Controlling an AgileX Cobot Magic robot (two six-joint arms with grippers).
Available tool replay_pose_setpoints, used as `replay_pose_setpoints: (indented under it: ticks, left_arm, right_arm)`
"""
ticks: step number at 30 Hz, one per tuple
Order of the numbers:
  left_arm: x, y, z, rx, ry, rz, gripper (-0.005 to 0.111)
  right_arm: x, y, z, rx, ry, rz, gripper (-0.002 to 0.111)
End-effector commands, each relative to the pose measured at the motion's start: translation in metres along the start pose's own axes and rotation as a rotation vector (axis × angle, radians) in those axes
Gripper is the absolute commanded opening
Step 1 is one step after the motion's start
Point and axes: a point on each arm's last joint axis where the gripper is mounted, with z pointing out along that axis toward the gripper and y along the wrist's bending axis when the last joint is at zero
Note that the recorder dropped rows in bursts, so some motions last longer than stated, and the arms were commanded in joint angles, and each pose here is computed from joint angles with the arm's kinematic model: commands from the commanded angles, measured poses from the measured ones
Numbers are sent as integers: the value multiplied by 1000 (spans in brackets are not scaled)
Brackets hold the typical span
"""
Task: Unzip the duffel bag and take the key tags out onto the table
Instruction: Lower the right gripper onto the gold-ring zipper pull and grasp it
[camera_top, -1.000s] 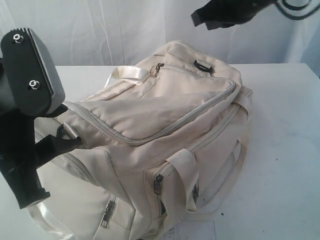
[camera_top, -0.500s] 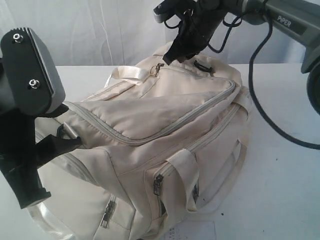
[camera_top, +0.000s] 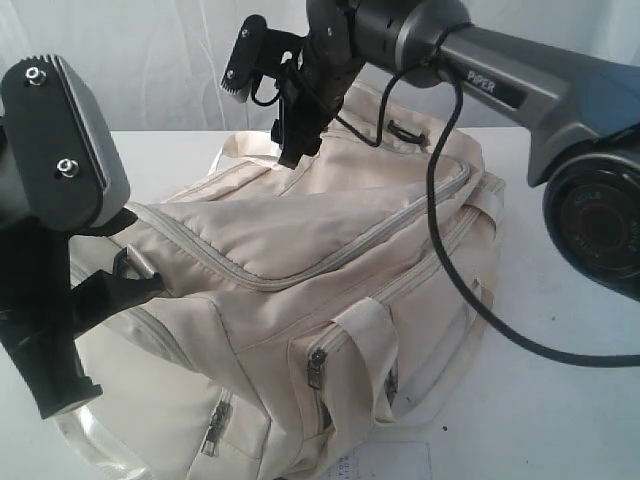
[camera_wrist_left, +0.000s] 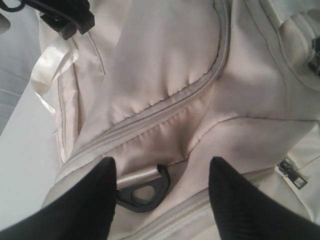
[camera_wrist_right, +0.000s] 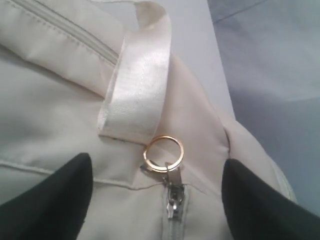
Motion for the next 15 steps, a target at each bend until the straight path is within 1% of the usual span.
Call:
replay_pose_setpoints:
  ticks: [1, 11, 15]
  left_arm:
    - [3, -1, -1, 4, 10, -21, 59]
    - [3, -1, -1, 5, 14, -21, 59]
    - [3, -1, -1, 5, 15, -21, 59]
  right_arm:
    - [3, -1, 10, 57, 24, -12, 63]
    - [6, 1, 10, 39, 64, -1, 63]
    - [20, -7, 10, 75, 146, 61, 63]
